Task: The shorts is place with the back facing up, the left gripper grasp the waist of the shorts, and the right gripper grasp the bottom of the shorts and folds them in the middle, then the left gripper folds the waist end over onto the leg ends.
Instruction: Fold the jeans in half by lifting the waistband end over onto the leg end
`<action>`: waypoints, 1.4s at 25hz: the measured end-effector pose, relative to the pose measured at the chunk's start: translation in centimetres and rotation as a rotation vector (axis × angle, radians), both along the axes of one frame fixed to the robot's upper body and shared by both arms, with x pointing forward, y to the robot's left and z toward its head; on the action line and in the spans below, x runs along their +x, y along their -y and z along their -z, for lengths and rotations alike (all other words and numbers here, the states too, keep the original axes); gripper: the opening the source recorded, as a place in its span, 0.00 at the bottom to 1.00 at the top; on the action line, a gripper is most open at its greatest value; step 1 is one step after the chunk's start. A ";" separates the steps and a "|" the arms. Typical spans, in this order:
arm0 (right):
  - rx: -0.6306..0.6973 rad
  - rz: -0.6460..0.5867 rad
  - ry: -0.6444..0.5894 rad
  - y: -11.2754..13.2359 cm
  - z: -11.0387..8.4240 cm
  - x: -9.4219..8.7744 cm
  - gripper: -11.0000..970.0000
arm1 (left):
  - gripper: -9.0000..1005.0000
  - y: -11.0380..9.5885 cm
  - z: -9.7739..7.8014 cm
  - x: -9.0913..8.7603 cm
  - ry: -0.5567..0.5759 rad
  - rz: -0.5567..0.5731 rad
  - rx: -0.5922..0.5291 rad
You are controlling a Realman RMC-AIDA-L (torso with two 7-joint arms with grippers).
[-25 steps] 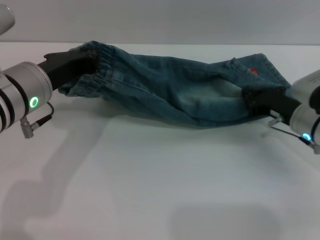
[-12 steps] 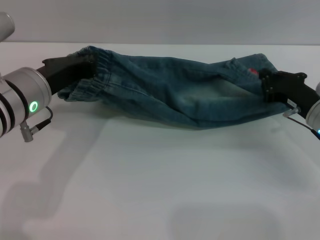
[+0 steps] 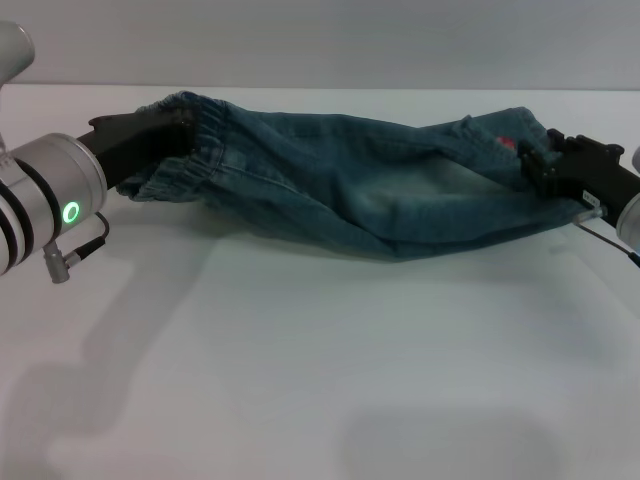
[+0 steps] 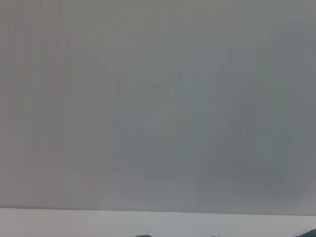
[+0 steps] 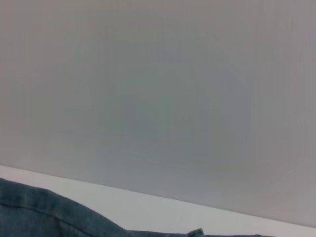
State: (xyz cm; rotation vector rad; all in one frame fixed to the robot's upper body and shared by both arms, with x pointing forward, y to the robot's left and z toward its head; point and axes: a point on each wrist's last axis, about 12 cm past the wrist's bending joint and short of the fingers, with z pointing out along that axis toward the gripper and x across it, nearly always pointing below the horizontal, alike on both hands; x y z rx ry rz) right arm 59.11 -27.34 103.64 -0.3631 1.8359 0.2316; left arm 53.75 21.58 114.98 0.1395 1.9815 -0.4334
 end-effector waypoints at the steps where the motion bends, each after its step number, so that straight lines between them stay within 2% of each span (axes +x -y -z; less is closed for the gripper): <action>1: 0.000 0.001 0.001 0.0 0.0 0.1 0.26 | 0.04 0.0 0.0 0.0 -0.001 0.000 0.000; 7: 0.012 0.009 0.003 -0.2 -0.5 0.7 0.36 | 0.04 0.0 0.1 0.0 -0.003 0.000 0.001; 17: 0.054 0.041 -0.081 -1.3 -0.9 2.7 0.36 | 0.04 0.2 0.0 0.0 -0.003 0.006 0.001; 28: 0.088 -0.006 -0.119 -2.7 -1.7 3.7 0.36 | 0.04 0.3 -0.1 0.0 0.000 0.011 0.001; 35: 0.092 0.019 -0.133 -2.8 -2.2 4.5 0.36 | 0.04 0.6 -0.7 -0.2 0.019 0.021 -0.005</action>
